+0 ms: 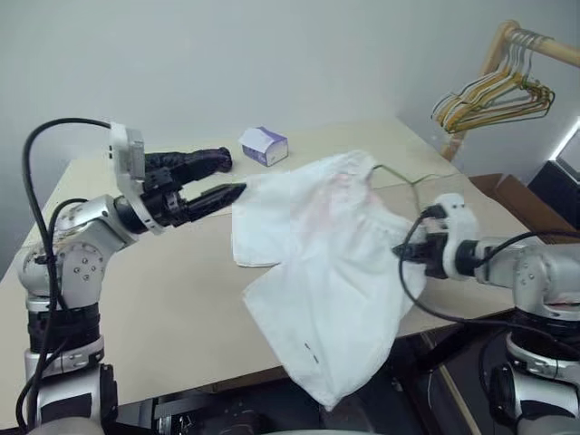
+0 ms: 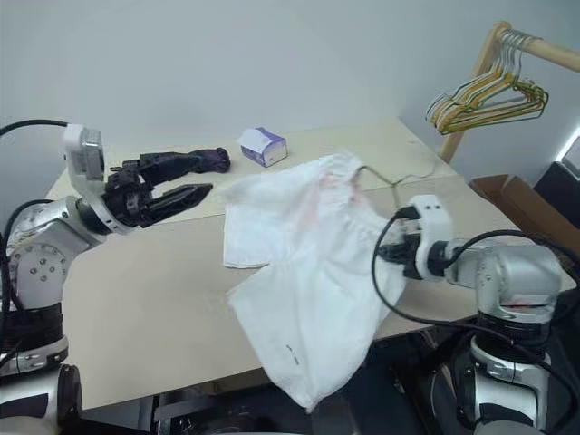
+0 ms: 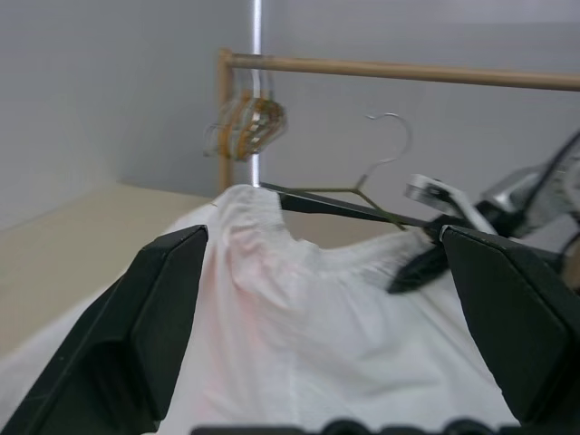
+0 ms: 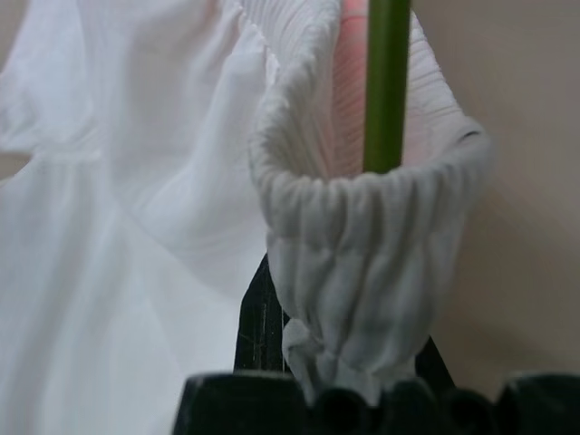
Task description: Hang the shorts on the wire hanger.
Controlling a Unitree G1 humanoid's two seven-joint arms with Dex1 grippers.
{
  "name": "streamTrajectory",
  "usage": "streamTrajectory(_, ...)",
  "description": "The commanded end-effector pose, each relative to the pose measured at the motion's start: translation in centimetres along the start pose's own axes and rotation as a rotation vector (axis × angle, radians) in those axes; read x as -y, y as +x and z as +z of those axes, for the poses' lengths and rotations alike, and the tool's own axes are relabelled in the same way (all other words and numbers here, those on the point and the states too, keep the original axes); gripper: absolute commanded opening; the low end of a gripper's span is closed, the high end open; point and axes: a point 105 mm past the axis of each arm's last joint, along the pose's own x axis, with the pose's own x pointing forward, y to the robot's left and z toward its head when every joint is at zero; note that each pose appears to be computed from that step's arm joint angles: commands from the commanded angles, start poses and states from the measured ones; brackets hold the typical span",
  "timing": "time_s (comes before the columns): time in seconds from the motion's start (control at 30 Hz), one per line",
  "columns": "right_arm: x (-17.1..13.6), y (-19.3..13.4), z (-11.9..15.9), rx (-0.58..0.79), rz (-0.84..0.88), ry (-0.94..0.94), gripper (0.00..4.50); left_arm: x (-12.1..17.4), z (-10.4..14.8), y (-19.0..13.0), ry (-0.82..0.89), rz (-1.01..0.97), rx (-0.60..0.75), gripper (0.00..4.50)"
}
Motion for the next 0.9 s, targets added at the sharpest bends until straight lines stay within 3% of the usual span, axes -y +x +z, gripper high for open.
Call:
streamTrajectory(0.03, 4.5, -2.4, 2.6, 0.118, -0.217, 0.138, 0.00, 2.0, 1.0, 1.2, 0.015, -0.093, 0.039, 4.47)
streamTrajectory(0.27, 10.0, -6.7, 5.4, 0.205, -0.417, 0.340, 0.00, 3.2, 1.8, 2.5, 0.014, -0.119, 0.097, 4.47)
streamTrajectory(0.57, 13.6, -11.7, 8.6, 0.299, -0.464, 0.606, 0.00, 3.6, 1.9, 2.8, 0.026, -0.108, 0.107, 4.47)
streamTrajectory(0.9, 18.1, -15.2, 9.0, 0.420, -0.552, 0.794, 0.00, 3.6, 1.9, 3.0, 0.033, -0.110, 0.089, 4.47)
